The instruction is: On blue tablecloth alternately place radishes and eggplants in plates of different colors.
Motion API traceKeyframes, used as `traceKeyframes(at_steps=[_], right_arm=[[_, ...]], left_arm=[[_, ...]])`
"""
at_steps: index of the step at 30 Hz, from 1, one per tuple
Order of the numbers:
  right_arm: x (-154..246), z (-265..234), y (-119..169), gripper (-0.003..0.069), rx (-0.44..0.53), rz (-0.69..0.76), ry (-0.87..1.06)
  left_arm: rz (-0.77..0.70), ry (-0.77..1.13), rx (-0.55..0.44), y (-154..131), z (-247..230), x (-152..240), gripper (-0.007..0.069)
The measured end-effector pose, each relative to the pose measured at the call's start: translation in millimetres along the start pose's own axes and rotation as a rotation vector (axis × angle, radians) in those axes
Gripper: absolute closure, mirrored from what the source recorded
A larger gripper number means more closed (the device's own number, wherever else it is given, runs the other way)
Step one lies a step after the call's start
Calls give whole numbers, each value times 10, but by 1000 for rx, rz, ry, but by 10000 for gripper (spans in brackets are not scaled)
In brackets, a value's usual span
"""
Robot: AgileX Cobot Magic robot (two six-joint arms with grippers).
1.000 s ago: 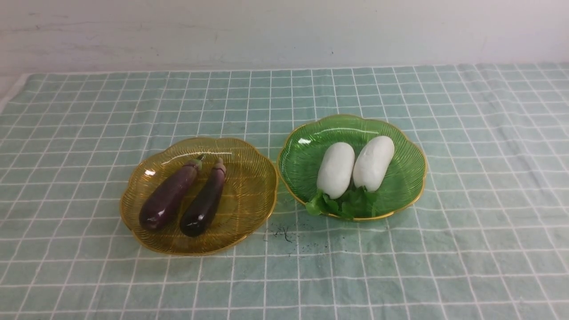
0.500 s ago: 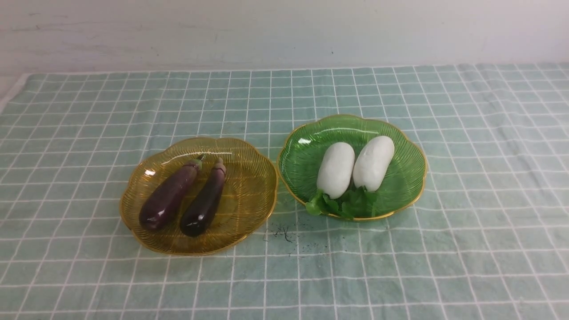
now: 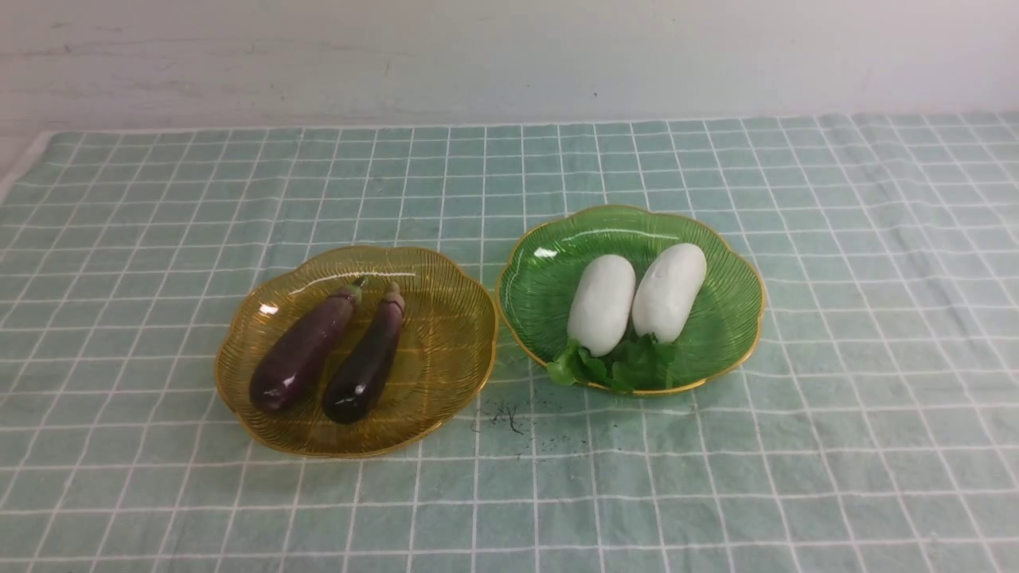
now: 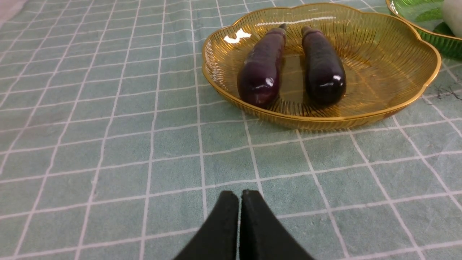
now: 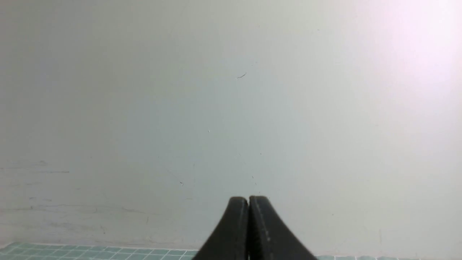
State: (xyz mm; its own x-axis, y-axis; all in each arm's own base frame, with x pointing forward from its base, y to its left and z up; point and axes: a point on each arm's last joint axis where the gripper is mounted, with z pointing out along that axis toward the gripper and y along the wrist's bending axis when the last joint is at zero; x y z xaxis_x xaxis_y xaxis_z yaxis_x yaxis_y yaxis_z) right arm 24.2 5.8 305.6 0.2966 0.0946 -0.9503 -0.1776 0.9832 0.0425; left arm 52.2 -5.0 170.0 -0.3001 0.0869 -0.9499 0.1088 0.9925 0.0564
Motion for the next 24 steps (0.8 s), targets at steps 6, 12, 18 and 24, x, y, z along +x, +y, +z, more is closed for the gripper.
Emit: traceKeyframes(at_steps=[6, 12, 18, 24], right_arm=[[31, 4, -4, 671, 3, -22, 10], [202, 21, -29, 671, 22, -29, 62], [349, 26, -54, 671, 42, -37, 116], [669, 16, -89, 671, 63, -77, 219]], left_arm=[[0, 0, 0, 0, 0, 0, 633], [0, 0, 0, 0, 0, 0, 633], [0, 0, 0, 0, 0, 0, 633], [0, 0, 0, 0, 0, 0, 633]])
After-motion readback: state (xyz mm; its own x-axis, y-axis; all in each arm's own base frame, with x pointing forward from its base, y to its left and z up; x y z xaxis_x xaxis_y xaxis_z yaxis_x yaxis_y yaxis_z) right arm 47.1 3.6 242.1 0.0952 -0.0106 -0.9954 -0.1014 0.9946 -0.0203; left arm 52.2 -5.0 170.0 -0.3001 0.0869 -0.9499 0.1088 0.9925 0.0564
